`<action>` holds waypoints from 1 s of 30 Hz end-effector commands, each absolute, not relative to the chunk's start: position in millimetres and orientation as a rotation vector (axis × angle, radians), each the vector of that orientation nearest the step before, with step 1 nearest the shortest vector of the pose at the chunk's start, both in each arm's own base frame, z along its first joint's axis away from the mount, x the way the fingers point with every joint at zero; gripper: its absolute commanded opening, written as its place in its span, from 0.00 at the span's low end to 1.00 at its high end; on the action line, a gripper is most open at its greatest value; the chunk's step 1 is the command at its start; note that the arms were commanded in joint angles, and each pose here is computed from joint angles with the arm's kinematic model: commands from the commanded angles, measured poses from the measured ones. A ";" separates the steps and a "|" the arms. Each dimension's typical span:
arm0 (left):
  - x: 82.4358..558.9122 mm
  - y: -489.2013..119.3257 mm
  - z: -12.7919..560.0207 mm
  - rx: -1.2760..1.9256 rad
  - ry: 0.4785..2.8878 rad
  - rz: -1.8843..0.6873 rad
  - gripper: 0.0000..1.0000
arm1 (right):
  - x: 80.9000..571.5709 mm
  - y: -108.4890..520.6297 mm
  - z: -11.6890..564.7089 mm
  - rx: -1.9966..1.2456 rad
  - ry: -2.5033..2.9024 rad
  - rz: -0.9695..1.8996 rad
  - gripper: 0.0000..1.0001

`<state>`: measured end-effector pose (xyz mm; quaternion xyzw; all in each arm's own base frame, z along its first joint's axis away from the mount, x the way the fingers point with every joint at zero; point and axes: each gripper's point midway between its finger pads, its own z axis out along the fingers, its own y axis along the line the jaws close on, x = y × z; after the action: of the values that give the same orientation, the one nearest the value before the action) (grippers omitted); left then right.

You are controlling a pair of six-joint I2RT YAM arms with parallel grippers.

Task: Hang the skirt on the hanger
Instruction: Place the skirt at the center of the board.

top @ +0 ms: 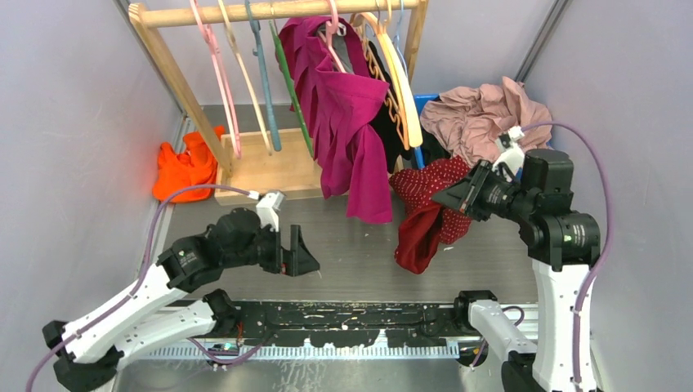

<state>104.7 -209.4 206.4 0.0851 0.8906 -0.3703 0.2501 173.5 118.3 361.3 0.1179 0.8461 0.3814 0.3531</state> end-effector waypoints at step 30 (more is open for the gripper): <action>89.0 -369.9 236.7 0.684 1.738 -1.012 0.96 | 138.3 188.2 275.8 -0.004 2.405 1.112 0.01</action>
<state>88.0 -350.6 206.8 0.3001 0.7489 -0.3725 0.4587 134.7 177.0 263.7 0.0134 0.8981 0.3771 0.2258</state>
